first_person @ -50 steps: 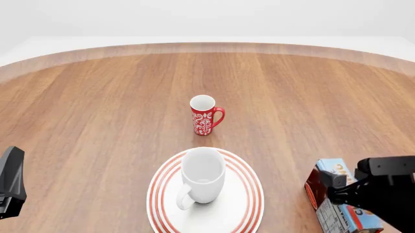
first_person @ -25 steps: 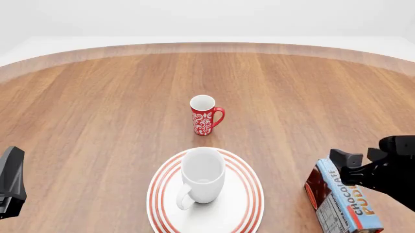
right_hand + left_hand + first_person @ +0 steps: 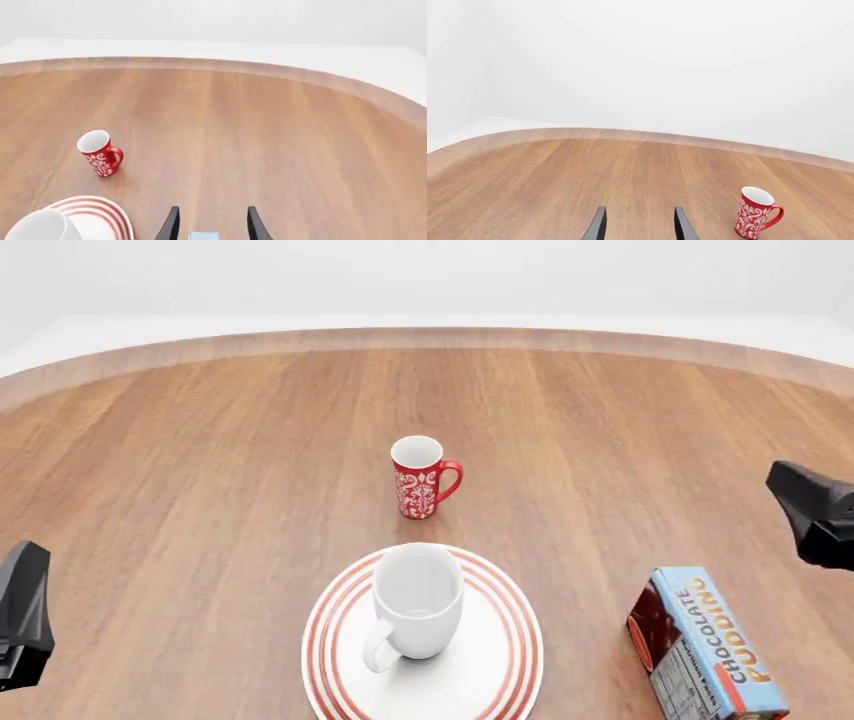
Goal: Pick up the white mug and put it on the plate, and put the chocolate pudding to the right of the plate.
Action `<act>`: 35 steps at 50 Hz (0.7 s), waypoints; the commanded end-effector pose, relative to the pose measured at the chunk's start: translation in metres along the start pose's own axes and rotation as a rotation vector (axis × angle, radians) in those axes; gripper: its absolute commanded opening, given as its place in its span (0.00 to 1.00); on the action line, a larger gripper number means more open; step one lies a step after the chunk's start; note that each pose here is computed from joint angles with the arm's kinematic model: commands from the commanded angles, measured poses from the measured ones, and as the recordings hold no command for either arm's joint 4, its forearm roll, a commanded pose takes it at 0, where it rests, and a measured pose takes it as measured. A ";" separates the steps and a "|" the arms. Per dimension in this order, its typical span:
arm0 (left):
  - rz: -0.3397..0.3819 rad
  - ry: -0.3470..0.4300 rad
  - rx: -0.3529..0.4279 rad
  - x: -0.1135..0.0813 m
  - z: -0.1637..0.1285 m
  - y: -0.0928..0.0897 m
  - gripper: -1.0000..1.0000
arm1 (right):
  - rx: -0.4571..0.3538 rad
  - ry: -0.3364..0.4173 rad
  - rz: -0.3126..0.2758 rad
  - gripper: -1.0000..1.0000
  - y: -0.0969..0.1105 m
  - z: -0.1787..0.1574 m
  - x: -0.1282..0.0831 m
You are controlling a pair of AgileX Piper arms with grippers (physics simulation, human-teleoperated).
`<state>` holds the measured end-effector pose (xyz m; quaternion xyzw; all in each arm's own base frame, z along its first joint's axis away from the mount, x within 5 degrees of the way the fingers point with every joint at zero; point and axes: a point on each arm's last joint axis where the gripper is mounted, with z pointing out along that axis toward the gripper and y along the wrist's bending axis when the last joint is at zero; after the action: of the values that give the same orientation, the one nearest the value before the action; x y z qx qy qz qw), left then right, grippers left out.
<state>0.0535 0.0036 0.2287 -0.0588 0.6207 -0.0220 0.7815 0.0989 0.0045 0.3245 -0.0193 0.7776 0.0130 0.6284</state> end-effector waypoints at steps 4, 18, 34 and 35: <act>0.000 0.000 -0.001 0.000 0.000 0.000 1.00 | 0.085 -0.274 -0.113 1.00 -0.003 -0.057 -0.029; 0.004 0.001 -0.001 0.001 0.000 0.000 1.00 | 0.159 -0.452 -0.193 1.00 -0.001 -0.093 -0.018; 0.012 0.001 -0.001 0.000 0.000 0.000 1.00 | 0.273 -0.617 -0.241 1.00 0.001 -0.109 -0.012; 0.012 0.001 -0.001 0.001 0.000 0.000 1.00 | 0.276 -0.618 -0.240 1.00 0.001 -0.108 -0.011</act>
<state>0.0536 0.0036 0.2285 -0.0566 0.6214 -0.0186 0.7812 0.0027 -0.0003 0.3610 -0.0313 0.5761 -0.1282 0.8067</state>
